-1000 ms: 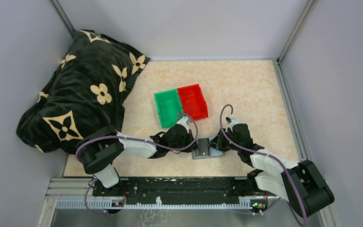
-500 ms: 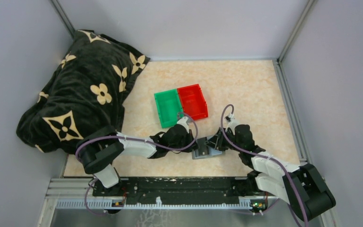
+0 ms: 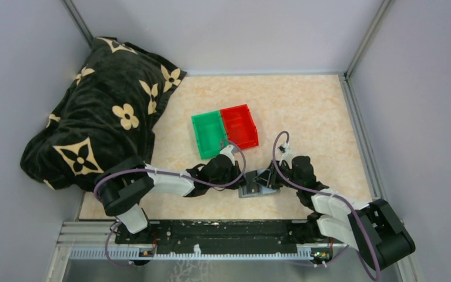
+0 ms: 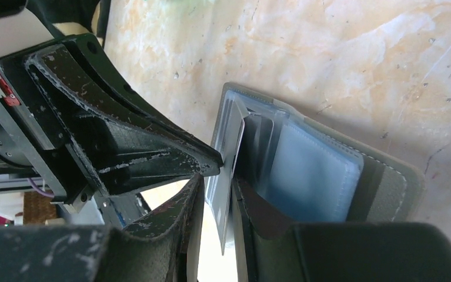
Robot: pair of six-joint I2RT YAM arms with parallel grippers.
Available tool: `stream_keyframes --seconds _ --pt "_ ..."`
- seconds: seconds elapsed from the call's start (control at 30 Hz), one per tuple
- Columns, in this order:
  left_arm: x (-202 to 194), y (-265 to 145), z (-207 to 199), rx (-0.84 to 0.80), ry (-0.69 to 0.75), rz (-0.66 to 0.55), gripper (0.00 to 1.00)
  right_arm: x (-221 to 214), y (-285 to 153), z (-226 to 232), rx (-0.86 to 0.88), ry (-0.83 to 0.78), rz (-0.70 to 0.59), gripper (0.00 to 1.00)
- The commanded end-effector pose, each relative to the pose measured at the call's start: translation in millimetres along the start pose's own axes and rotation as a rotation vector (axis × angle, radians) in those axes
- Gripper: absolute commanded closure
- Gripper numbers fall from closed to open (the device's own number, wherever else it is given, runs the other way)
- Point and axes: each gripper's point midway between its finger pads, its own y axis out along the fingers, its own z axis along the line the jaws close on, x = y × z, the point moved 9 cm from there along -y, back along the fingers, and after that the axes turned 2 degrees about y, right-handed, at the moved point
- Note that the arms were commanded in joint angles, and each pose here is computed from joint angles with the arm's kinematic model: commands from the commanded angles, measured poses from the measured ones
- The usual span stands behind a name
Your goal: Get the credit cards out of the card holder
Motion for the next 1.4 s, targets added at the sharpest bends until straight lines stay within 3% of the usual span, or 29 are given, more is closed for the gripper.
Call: stream_keyframes --seconds 0.0,0.33,0.87,1.37 --pt "-5.6 0.3 11.7 0.073 0.014 0.022 1.0 -9.3 -0.9 11.3 0.109 -0.044 0.092 0.76" --pt "-4.4 0.3 10.6 0.073 0.014 0.019 1.0 -21.6 6.6 11.9 0.122 -0.047 0.15 0.76" --pt "-3.9 0.2 12.6 0.091 0.02 0.012 0.99 -0.9 -12.3 15.3 0.019 -0.102 0.074 0.81" --pt "-2.5 -1.6 14.0 0.095 0.025 -0.005 0.99 16.6 -32.2 28.6 -0.092 -0.146 -0.024 0.98"
